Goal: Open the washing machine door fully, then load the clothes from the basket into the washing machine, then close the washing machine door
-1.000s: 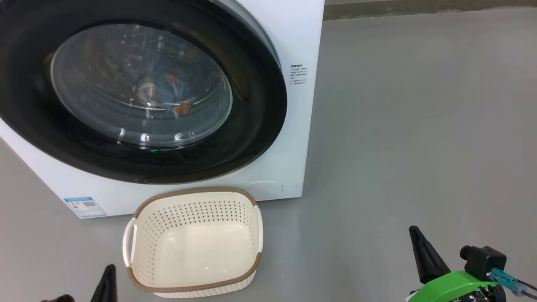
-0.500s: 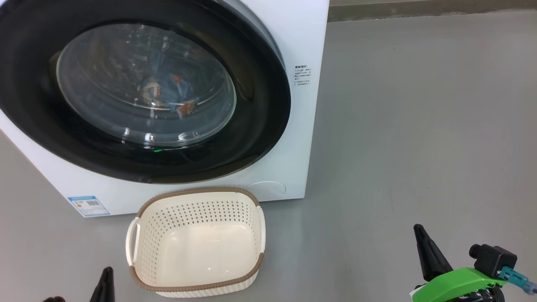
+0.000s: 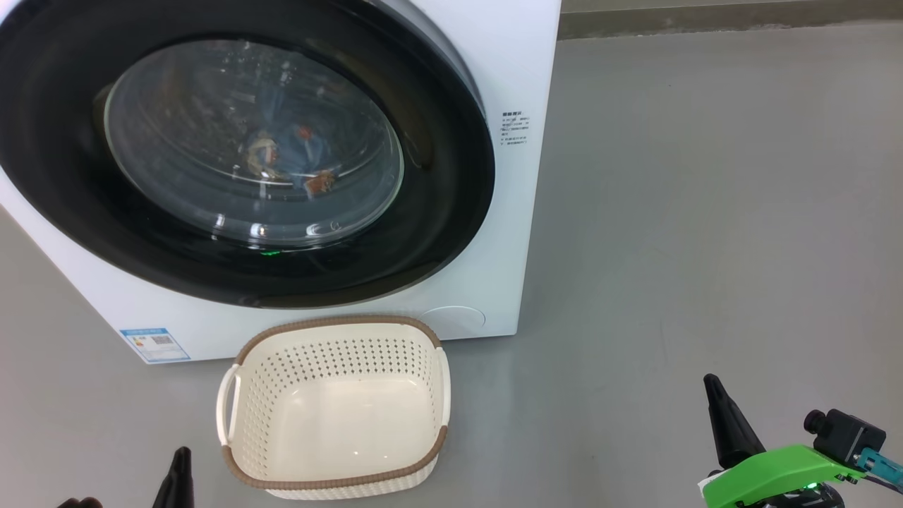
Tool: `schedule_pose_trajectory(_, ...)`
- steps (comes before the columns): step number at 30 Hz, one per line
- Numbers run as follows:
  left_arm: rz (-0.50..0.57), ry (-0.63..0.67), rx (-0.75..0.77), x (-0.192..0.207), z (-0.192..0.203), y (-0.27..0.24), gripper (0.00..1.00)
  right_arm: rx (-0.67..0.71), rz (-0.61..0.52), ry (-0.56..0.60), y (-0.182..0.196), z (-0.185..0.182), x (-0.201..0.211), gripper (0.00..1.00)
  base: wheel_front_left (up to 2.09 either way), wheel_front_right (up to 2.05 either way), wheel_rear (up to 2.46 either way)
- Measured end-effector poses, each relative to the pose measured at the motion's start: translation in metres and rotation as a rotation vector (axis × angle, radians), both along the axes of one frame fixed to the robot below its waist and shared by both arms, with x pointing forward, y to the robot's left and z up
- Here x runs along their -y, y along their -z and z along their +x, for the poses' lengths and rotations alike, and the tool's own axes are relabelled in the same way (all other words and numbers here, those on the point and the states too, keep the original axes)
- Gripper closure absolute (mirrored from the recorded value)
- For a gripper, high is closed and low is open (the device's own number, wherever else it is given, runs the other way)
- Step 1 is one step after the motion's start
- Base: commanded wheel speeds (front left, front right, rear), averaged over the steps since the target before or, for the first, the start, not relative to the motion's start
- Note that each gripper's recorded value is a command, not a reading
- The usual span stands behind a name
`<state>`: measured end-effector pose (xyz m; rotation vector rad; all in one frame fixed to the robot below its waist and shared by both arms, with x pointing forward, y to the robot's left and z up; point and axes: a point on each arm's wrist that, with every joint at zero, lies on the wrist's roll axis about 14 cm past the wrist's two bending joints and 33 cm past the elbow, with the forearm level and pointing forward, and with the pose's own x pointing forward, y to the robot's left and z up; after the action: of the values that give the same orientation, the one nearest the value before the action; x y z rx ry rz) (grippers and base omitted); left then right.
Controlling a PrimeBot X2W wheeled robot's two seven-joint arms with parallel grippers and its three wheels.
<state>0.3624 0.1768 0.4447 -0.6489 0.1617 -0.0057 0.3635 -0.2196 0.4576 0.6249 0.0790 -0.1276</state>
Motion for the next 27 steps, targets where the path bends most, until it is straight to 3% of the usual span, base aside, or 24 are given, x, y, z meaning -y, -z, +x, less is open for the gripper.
schedule_pose_trajectory(27,-0.253,-0.071,-0.029,-0.0061,0.0022,-0.0035,1.00,0.013,0.267,0.034,-0.0048,0.0052,-0.0017,1.00,0.00,0.00,0.00)
